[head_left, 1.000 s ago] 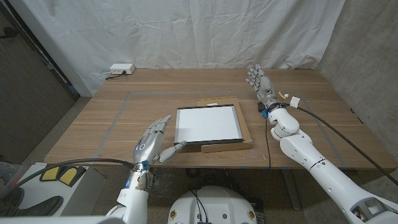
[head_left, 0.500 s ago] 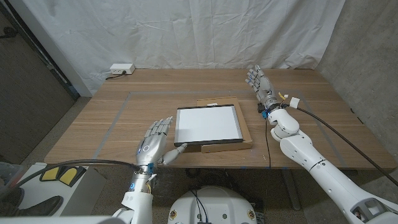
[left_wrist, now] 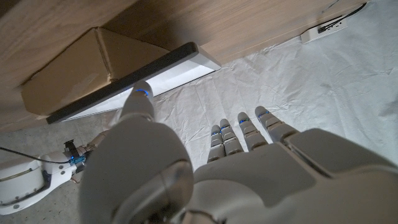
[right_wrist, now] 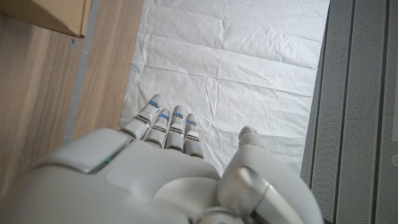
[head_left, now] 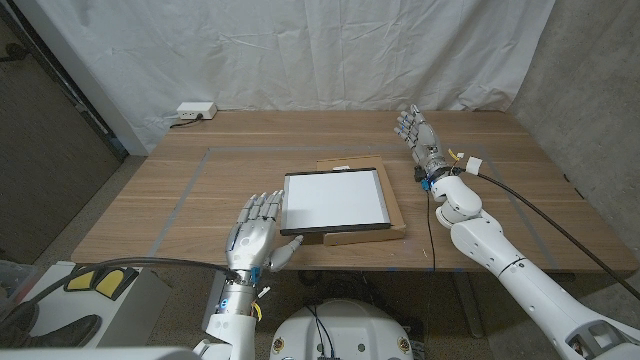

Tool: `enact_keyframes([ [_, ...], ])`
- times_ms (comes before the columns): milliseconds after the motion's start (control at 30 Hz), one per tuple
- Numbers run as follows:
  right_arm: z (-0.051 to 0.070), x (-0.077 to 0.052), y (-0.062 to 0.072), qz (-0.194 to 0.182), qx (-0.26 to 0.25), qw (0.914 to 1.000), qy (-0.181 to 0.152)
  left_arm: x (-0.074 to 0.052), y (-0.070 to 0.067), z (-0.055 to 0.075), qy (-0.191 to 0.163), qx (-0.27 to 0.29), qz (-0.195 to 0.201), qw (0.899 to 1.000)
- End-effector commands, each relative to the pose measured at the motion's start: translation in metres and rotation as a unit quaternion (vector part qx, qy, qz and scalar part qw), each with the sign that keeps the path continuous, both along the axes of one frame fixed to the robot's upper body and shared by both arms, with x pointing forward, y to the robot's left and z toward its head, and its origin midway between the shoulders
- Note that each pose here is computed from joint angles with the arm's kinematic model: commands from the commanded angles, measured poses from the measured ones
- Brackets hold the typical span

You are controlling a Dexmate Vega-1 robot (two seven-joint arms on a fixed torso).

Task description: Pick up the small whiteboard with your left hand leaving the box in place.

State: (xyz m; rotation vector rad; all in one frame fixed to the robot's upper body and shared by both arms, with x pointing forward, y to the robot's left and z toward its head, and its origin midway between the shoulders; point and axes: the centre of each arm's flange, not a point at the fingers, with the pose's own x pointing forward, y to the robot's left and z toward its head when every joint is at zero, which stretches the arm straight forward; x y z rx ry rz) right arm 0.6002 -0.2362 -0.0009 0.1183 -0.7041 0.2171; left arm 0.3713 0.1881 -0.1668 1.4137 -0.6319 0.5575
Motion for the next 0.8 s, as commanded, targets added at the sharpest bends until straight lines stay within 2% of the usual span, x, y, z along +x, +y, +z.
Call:
enact_keyframes([
  [33,0.0,0.001,-0.004,0.003,0.001,1.0,0.001,-0.003,-0.013,-0.002,-0.004,0.035,0.056,0.998],
  [367,-0.001,0.002,-0.008,0.008,0.0,1.0,0.001,0.0,-0.029,-0.004,0.005,0.063,0.088,0.994],
  [800,-0.002,0.003,-0.009,0.01,0.0,0.9999,0.003,0.002,-0.038,-0.012,-0.005,0.08,0.11,0.991],
])
